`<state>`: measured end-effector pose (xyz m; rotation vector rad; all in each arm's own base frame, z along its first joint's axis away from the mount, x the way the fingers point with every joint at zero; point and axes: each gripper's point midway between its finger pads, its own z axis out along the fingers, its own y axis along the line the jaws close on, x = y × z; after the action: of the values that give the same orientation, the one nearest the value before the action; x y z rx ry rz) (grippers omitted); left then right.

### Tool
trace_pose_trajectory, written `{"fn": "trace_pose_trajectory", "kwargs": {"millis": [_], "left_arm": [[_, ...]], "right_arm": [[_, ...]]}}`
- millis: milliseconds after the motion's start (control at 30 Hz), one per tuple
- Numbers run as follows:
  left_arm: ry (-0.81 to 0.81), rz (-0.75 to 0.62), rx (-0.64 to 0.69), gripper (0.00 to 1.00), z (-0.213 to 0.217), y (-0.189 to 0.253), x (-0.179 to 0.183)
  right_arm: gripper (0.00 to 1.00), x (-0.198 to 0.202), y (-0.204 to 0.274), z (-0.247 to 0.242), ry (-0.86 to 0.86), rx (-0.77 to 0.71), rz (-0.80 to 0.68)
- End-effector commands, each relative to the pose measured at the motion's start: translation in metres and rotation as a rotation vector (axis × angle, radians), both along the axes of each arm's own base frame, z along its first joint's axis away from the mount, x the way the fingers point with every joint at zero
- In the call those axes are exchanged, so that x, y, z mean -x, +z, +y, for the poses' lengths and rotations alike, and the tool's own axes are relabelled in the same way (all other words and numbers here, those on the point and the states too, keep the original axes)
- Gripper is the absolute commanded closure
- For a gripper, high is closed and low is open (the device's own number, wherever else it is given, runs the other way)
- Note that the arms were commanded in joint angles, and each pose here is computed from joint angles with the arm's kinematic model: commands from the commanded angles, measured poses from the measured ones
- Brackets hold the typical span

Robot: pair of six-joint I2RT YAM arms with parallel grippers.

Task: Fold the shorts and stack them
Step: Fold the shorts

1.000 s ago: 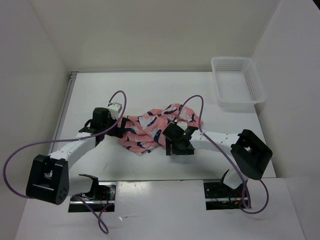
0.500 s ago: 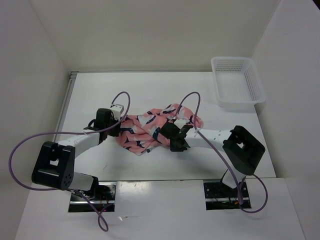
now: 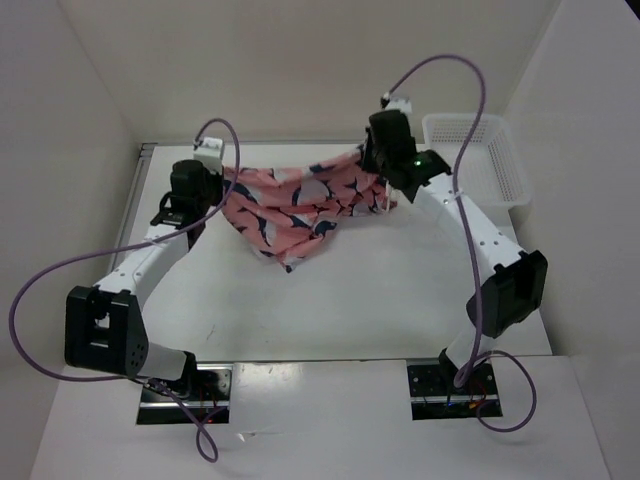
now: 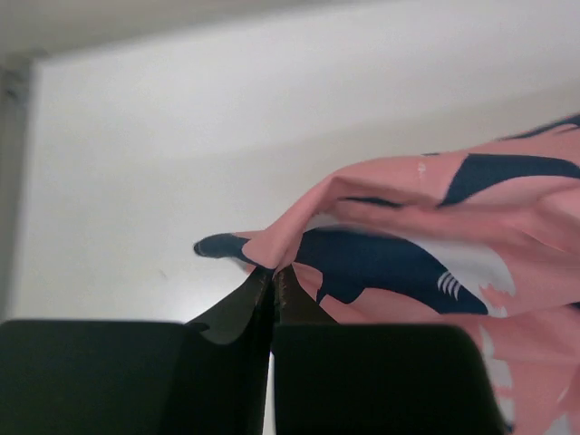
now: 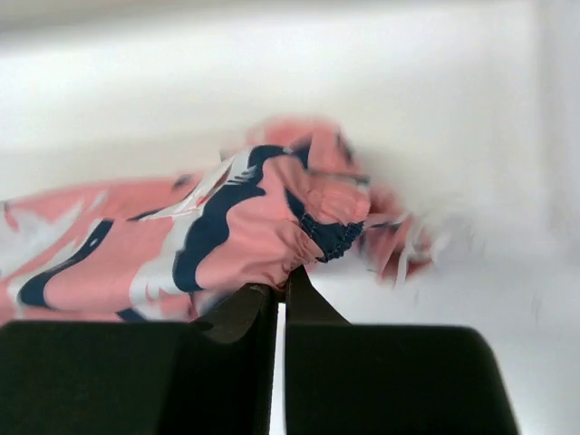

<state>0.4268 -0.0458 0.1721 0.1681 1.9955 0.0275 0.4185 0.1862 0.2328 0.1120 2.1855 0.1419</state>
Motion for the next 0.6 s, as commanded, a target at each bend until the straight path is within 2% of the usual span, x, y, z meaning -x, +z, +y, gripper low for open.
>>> {"fn": "trace_pose_trajectory", "kwargs": {"millis": [0, 33, 67, 100, 233, 300, 433, 467, 533, 567], "left_arm": [[0.154, -0.320, 0.003, 1.00, 0.033, 0.123, -0.035], [0.182, -0.369, 0.006, 1.00, 0.040, 0.143, -0.038], [0.197, -0.444, 0.017, 1.00, 0.043, 0.178, -0.038], [0.219, -0.475, 0.019, 1.00, 0.047, 0.193, -0.036], [0.238, -0.493, 0.019, 1.00, 0.055, 0.223, -0.007], [0.246, -0.447, 0.007, 1.00, 0.060, 0.216, 0.006], [0.198, -0.463, 0.021, 1.00, 0.054, 0.225, 0.038], [0.165, -0.387, 0.015, 1.00, 0.049, 0.205, 0.045], [0.074, -0.301, 0.027, 0.99, 0.035, 0.186, 0.067], [-0.021, -0.182, 0.047, 0.96, 0.019, 0.156, 0.086]], "right_arm": [[1.00, -0.036, 0.122, -0.013, 0.054, 0.038, -0.273], [1.00, -0.042, 0.131, -0.011, 0.062, 0.051, -0.286], [1.00, -0.047, 0.173, -0.018, 0.048, 0.044, -0.375], [1.00, -0.046, 0.197, -0.019, 0.047, 0.034, -0.421], [1.00, -0.029, 0.220, -0.029, 0.035, 0.025, -0.471], [1.00, -0.020, 0.222, -0.034, 0.034, 0.020, -0.484], [1.00, -0.004, 0.202, -0.038, 0.035, 0.005, -0.444], [1.00, 0.003, 0.201, -0.034, 0.059, -0.003, -0.443], [1.00, 0.010, 0.169, -0.022, 0.102, -0.009, -0.368], [1.00, 0.017, 0.158, -0.011, 0.149, -0.015, -0.342]]}}
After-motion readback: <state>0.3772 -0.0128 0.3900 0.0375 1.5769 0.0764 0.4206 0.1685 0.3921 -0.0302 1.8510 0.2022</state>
